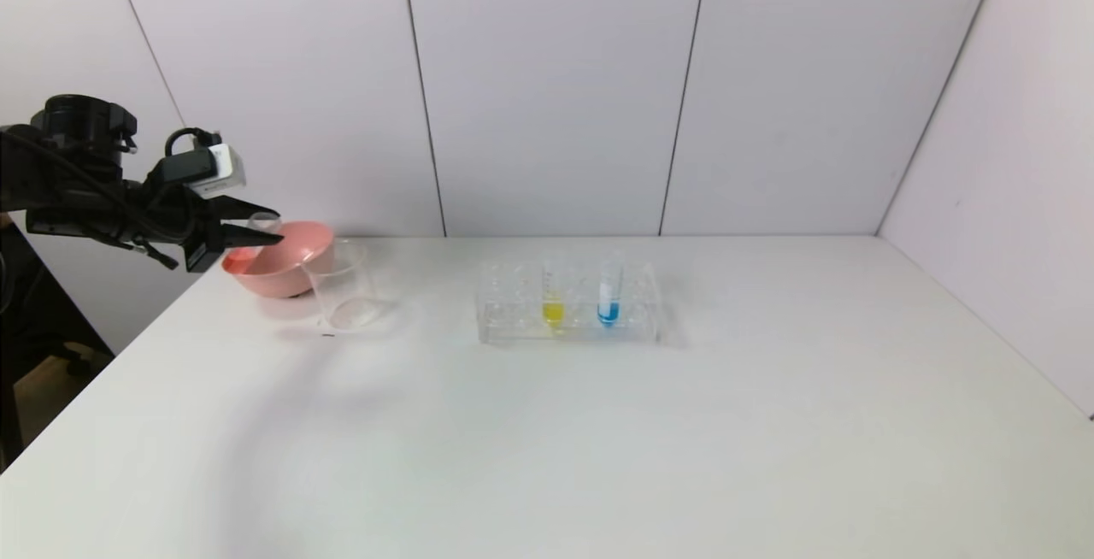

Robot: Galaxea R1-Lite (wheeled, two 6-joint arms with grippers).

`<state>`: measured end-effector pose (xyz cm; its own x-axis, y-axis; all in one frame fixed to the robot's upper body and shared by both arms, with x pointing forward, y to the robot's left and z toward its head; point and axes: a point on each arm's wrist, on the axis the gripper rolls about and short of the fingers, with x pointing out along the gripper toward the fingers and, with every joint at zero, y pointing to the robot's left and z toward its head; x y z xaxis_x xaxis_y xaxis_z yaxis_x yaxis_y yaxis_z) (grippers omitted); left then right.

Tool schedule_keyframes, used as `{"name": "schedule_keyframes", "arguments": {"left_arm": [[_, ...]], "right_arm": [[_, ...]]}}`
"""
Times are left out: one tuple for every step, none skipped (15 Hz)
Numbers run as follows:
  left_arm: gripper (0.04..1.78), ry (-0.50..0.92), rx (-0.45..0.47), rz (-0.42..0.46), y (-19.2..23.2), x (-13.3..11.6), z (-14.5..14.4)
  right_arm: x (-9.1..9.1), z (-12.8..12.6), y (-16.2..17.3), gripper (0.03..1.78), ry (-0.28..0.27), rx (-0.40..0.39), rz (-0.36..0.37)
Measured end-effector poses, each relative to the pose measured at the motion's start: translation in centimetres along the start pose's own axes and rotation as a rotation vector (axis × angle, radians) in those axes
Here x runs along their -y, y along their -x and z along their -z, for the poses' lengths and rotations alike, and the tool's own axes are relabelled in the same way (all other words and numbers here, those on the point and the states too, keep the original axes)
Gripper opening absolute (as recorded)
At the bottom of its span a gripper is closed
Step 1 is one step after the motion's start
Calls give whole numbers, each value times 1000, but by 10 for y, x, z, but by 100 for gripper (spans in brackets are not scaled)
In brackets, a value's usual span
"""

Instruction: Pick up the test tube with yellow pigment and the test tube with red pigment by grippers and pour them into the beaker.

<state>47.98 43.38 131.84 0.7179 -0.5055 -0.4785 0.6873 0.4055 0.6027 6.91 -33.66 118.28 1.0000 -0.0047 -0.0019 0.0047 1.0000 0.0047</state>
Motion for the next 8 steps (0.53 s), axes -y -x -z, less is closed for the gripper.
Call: {"name": "schedule_keyframes", "arguments": {"left_arm": [[45, -11, -17, 15, 0, 0, -1], [45, -26, -29, 28, 0, -2, -2], [45, -40, -38, 38, 0, -3, -3], [45, -51, -45, 43, -2, -4, -4], [45, -64, -52, 48, -3, -5, -6], [45, -77, -56, 53, -6, -6, -9], [45, -84, -63, 62, -8, -6, -13], [45, -92, -74, 73, -11, -6, -16]], "right_arm": [[0, 0, 0, 170, 0, 0, 0], [0, 0, 0, 170, 0, 0, 0], [0, 0, 0, 170, 0, 0, 0], [0, 0, 0, 170, 0, 0, 0], [0, 0, 0, 170, 0, 0, 0], [0, 0, 0, 170, 0, 0, 0], [0, 0, 0, 170, -1, 0, 0], [0, 0, 0, 170, 0, 0, 0]]}}
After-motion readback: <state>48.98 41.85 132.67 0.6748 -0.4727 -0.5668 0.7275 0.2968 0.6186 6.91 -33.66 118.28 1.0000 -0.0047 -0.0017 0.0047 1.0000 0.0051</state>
